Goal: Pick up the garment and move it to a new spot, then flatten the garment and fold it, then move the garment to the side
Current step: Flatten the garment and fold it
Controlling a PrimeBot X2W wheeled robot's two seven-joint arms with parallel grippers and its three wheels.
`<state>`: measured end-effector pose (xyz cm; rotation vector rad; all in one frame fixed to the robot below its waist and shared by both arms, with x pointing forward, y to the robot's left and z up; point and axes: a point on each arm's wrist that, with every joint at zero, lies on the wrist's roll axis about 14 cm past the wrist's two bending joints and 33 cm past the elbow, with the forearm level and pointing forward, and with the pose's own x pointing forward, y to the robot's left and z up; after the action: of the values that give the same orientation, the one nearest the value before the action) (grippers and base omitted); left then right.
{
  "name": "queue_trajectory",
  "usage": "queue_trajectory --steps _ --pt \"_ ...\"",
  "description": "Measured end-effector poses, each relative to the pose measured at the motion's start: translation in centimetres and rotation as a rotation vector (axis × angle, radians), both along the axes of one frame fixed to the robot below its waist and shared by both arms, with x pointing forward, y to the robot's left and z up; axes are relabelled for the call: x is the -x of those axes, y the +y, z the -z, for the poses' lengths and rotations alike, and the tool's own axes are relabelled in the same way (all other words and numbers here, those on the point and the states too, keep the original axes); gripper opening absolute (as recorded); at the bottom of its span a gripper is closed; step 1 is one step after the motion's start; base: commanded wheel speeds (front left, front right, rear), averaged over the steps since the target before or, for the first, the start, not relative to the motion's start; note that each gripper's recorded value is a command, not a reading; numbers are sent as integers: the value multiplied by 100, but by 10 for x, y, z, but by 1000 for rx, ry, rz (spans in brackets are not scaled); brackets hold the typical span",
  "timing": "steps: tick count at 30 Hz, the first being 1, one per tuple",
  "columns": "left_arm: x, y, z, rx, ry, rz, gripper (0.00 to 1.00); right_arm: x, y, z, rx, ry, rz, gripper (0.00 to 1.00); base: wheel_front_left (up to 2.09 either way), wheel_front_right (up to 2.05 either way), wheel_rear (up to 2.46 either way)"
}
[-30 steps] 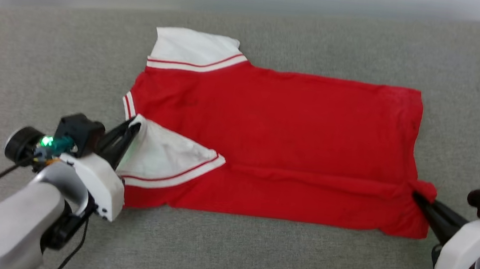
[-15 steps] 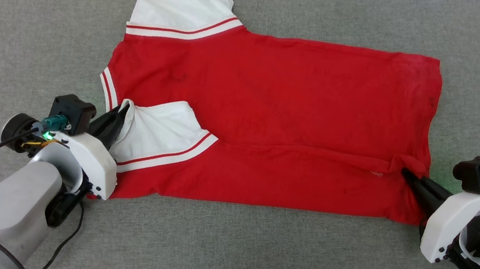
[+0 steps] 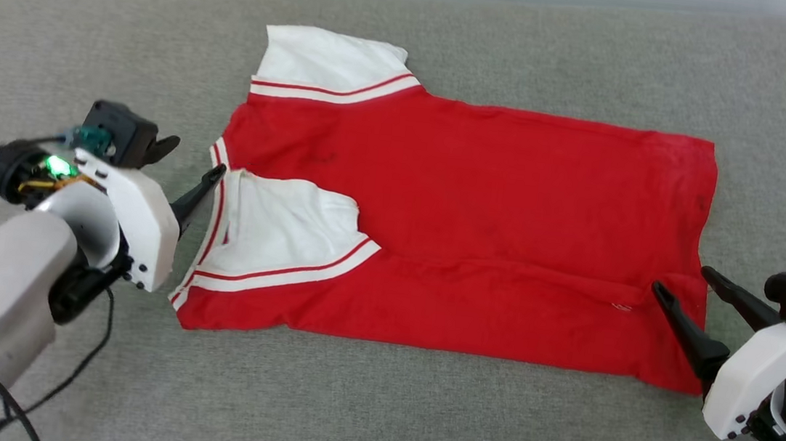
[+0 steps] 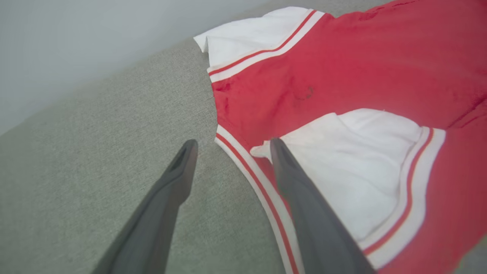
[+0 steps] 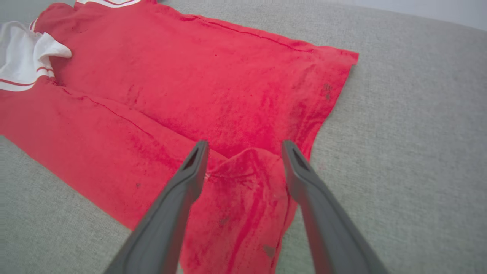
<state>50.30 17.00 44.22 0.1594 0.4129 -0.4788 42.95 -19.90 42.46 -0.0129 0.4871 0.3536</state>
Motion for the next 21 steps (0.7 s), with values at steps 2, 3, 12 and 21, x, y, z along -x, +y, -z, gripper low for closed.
queue_trajectory --steps 2,3,12,21 --pt "1 4 -11 -34 23 13 100 1 3 -5 -1 -12 -9 100 0 0 0" --pt "1 6 -16 -53 32 19 100 1 5 -8 -1 -20 -14 100 0 0 0" --pt "34 6 -14 -172 358 93 100 2 15 -17 7 -36 -36 100 0 0 0" --pt "73 8 33 -241 696 135 100 9 18 -8 4 13 -34 100 0 0 0"
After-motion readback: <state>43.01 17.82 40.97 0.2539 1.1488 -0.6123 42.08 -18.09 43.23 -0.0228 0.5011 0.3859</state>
